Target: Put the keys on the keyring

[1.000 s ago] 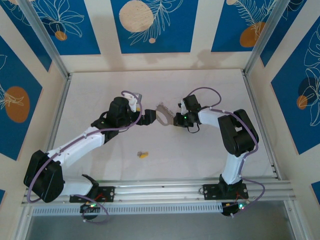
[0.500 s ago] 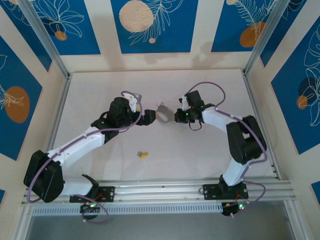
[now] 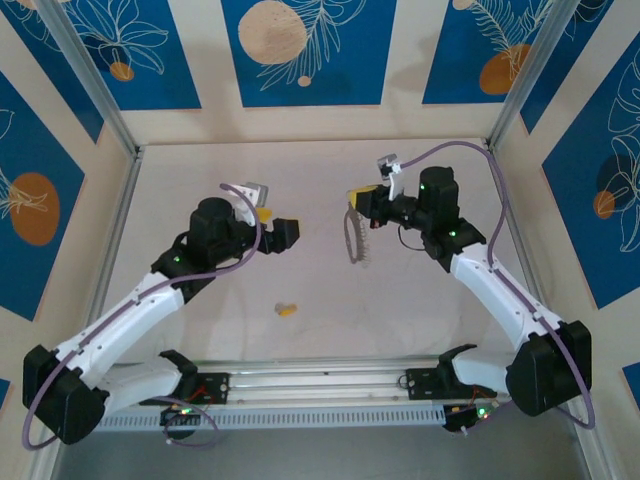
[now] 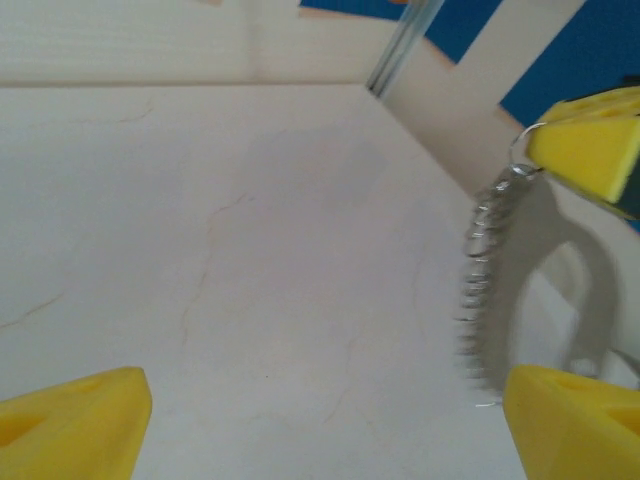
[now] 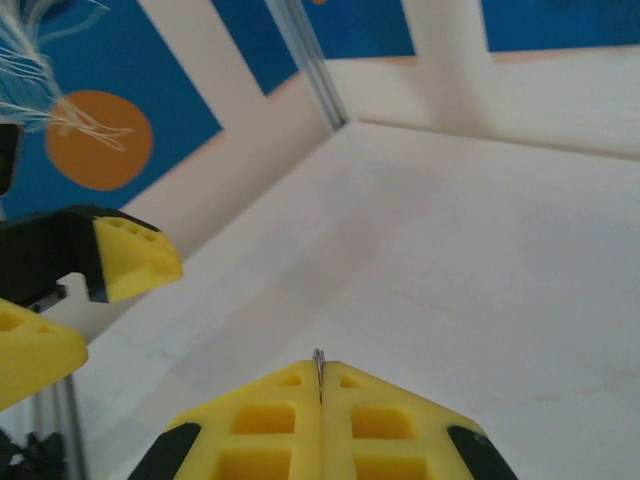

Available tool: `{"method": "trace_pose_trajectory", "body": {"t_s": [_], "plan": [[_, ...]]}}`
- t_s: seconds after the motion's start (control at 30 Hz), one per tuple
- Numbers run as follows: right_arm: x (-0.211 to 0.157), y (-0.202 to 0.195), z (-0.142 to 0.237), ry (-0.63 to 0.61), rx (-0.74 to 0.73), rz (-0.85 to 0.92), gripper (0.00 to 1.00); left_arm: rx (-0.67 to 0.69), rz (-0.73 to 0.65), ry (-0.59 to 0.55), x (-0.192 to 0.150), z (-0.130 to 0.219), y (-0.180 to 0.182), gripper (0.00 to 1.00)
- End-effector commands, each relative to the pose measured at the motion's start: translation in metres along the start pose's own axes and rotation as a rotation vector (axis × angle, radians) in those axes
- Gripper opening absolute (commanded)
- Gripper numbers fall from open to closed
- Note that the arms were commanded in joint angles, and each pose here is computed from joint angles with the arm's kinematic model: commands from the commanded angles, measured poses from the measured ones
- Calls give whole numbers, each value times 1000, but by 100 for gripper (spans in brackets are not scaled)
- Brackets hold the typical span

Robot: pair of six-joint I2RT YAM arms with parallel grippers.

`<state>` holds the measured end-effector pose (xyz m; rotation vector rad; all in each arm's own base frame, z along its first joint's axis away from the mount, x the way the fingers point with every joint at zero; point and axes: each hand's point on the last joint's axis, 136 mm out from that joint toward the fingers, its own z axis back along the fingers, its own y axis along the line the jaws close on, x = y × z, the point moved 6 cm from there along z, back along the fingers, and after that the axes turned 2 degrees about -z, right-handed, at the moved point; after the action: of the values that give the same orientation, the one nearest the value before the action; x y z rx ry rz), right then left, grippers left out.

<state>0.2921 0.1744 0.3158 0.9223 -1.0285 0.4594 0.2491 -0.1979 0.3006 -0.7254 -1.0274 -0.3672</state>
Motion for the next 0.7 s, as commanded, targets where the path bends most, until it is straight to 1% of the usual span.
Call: {"method": "trace_pose_trajectory", "body": {"t_s": [0.0,0.2,0.37,0.47,0.53,0.6,0.67], "plan": [[11,21,8,-48,191,30,0,-124,-42,-36,21,9,-24,88],[14,32,11,-65,358,8,0,-256,-70,-85,42,9,-44,82],[15,31,7,-50,439,-8,0,-330,-100,-115,58,7,-55,76],[14,30,4,-48,466,-23,0,-383,-106,-121,64,2,-61,68],[12,29,3,-50,481,-37,0,-423,-98,-119,66,-2,-64,60],[10,29,1,-53,489,-53,0,-463,-88,-115,67,-5,-67,53],[6,28,-1,-50,496,-73,0,-496,-74,-110,66,-8,-69,50]]}}
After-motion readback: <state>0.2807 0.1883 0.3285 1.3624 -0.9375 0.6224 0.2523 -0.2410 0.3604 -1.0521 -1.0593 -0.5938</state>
